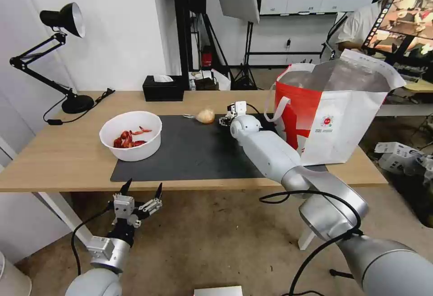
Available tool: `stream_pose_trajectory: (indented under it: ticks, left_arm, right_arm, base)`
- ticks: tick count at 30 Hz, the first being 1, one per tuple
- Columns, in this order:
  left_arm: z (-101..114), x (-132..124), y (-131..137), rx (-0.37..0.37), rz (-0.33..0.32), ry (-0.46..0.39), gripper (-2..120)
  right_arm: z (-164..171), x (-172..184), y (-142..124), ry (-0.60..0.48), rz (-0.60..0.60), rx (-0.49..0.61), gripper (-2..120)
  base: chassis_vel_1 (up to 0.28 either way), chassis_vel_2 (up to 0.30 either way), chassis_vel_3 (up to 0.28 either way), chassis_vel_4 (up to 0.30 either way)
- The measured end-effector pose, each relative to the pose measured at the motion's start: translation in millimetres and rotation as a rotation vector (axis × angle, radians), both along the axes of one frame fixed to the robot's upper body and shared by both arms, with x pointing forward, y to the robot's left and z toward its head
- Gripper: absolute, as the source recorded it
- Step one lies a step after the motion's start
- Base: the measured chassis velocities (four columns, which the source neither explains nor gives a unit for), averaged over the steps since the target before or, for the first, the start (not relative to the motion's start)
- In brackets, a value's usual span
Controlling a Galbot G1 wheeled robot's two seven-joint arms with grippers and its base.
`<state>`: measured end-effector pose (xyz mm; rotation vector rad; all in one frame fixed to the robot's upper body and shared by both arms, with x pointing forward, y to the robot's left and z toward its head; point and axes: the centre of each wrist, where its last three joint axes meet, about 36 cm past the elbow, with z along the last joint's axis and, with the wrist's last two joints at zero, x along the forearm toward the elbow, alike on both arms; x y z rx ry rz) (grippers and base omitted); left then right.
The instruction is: Pick up the trash from the table and place it into the takeout bag.
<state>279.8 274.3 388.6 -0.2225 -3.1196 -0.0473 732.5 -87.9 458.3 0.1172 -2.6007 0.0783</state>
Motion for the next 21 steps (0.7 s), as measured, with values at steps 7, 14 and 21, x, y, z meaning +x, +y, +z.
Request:
stream_pose_trajectory:
  ticks: [7,14,21]
  left_arm:
    - [-0.1,-0.4,-2.0,-0.002,-0.006,0.001,100]
    - [1.8,3.1,0.7,0.007,-0.011,-0.007,100]
    - [2.0,2.2,-1.0,0.003,-0.015,-0.006,100]
  right_arm:
    - [2.1,-1.4,-2.7,-0.006,0.001,-0.003,41]
    - [-1.5,-7.6,-0.8,-0.012,-0.003,-0.008,14]
    - [1.6,-11.1,-2.6,-0.031,-0.011,-0.008,0]
  base:
    - [0.000,0.000,0.000,0.000]
    - [0.000,0.000,0.000,0.000]
    - [0.000,0.000,0.000,0.000]
